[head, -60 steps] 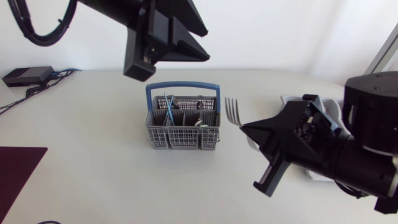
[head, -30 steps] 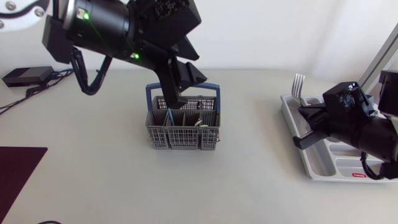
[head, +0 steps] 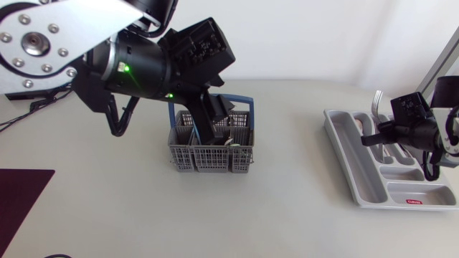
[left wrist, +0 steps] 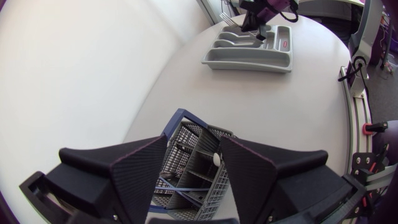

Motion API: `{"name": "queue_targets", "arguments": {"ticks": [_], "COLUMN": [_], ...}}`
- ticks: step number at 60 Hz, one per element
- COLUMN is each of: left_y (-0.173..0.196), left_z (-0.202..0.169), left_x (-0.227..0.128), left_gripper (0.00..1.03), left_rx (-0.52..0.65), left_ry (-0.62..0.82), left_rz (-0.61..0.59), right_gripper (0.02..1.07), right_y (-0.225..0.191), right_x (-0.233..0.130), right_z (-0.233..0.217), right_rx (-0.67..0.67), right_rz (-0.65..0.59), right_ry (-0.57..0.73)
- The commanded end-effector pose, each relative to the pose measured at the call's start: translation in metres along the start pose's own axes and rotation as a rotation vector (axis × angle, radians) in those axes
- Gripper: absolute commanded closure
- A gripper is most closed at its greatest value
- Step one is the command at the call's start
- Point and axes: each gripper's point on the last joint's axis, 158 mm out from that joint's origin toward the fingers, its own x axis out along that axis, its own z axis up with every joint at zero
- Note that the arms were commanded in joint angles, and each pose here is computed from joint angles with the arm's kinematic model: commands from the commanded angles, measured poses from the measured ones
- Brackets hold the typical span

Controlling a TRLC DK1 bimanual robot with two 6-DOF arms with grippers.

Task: Sort the cutlery from the basket into the organizer compartments.

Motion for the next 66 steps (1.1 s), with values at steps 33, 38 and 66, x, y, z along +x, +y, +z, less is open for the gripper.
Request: {"name": "queue_targets", "arguments": {"ticks": [33, 38, 66], "left_y": [-0.011, -0.011, -0.018], "left_z": [-0.027, -0.028, -0.032], "left_x": [0.01, 0.011, 0.01], "left_gripper": [0.44, 0.44, 0.44], "left_rx": [-0.069, -0.071, -0.067], "left_ry": [0.049, 0.05, 0.056], "left_rz": [0.069, 0.07, 0.061], "right_gripper": [1.01, 1.01, 0.97], "right_y": [-0.1, -0.102, -0.099], "right_x": [0.098, 0.105, 0.145], "right_z": [-0.038, -0.044, -0.08], "right_rx": [0.132, 0.136, 0.194], "right_rz": [-0.185, -0.191, -0.17], "right_ry": [0.147, 0.165, 0.279]}}
